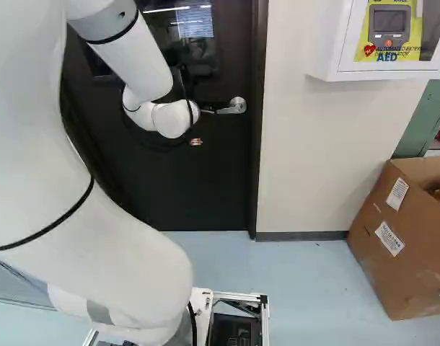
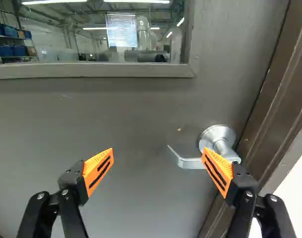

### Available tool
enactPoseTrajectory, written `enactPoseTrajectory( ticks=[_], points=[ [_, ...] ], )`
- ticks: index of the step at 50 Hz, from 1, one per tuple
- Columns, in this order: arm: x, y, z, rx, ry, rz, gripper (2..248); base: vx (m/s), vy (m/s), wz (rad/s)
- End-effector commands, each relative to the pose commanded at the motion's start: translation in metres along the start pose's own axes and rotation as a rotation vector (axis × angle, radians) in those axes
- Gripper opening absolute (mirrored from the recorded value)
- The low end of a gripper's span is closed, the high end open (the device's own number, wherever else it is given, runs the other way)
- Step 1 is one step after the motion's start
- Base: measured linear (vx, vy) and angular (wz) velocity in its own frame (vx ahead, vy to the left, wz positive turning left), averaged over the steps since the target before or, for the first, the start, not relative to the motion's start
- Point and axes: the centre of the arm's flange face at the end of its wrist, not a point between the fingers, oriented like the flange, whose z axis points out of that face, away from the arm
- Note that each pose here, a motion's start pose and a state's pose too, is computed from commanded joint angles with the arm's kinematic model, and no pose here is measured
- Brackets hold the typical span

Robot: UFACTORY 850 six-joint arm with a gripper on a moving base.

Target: Open the door and move inside

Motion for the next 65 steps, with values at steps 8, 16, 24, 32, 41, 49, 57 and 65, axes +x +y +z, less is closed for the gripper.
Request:
enactPoseTrajectory(
  ticks=[8, 16, 24, 32, 41, 49, 57, 65],
  points=[
    [0.009, 0.004, 0.002, -0.009, 0.018, 0.001, 247, 0.000, 0.000, 0.000],
    [0.015, 0.009, 0.007, -0.020, 0.028, 0.002, 247, 0.000, 0.000, 0.000],
    [0.017, 0.015, 0.015, -0.032, 0.029, 0.003, 247, 0.000, 0.000, 0.000],
    [0.016, 0.022, 0.024, -0.047, 0.025, 0.004, 247, 0.000, 0.000, 0.000],
    [0.009, 0.026, 0.035, -0.053, 0.008, 0.005, 247, 0.000, 0.000, 0.000],
    [0.001, 0.026, 0.037, -0.054, -0.009, 0.006, 247, 0.000, 0.000, 0.000],
    [-0.007, 0.027, 0.039, -0.054, -0.027, 0.006, 247, 0.000, 0.000, 0.000],
    [-0.016, 0.026, 0.043, -0.053, -0.044, 0.006, 247, 0.000, 0.000, 0.000]
  ],
)
